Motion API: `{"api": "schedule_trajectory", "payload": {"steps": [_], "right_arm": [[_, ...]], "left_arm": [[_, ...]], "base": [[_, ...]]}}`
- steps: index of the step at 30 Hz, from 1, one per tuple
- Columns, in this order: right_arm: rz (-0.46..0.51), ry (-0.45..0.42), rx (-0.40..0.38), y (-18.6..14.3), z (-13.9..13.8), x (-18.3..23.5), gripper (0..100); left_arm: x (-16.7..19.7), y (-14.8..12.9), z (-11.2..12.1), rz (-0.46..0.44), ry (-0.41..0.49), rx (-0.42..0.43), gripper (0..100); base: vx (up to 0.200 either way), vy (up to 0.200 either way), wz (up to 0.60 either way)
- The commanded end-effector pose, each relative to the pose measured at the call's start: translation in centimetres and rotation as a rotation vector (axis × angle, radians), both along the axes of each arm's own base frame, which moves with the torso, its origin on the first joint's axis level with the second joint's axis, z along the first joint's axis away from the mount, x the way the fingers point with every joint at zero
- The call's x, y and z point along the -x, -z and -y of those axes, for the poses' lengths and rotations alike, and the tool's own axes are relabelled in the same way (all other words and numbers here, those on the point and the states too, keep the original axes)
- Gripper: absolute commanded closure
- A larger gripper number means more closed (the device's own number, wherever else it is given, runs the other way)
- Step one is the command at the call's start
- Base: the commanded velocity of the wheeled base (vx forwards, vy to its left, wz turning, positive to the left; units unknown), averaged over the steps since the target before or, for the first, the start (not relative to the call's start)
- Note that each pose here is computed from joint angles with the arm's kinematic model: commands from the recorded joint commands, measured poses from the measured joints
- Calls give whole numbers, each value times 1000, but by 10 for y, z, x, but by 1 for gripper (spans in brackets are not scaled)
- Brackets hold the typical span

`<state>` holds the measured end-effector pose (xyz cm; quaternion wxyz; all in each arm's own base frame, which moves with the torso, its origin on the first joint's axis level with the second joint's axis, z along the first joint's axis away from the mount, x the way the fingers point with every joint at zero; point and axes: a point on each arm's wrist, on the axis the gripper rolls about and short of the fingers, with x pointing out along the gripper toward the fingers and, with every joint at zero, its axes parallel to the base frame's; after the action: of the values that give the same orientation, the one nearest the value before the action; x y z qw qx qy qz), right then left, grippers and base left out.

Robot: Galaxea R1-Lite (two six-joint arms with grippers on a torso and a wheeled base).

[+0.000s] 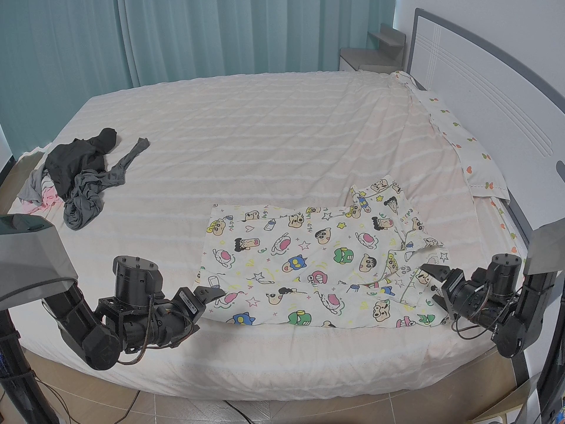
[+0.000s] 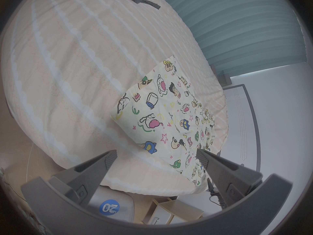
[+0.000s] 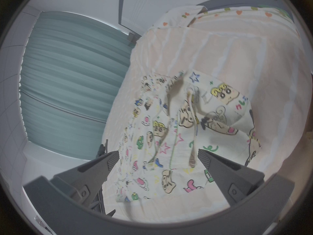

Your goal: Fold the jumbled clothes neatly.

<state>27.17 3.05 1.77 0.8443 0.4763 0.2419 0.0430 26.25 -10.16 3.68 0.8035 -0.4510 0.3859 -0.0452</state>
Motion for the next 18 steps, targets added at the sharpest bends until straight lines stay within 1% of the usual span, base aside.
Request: {"api": "schedule_trajectory", "payload": {"steps": [1, 8, 13, 16, 17, 18], "right_arm": [[-78, -2, 19, 34, -12, -11, 0], [-73, 29, 26, 42, -16, -21, 0], [-71, 26, 4, 41, -20, -22, 0], [-61, 29, -23, 38, -23, -25, 0], [-60, 31, -44, 36, -25, -25, 0], [-60, 31, -44, 36, -25, -25, 0]], "left_arm": [[0, 2, 0, -6, 0, -2, 0], [-1, 4, 0, -13, 0, -5, 0], [-1, 4, 0, -11, 0, -4, 0], [-1, 4, 0, -11, -2, -5, 0], [-1, 4, 0, -11, -2, -5, 0], [-1, 4, 0, -11, -2, -5, 0]], "base": [[0, 0, 0], [0, 0, 0], [0, 0, 0], [0, 0, 0], [0, 0, 0], [0, 0, 0]]}}
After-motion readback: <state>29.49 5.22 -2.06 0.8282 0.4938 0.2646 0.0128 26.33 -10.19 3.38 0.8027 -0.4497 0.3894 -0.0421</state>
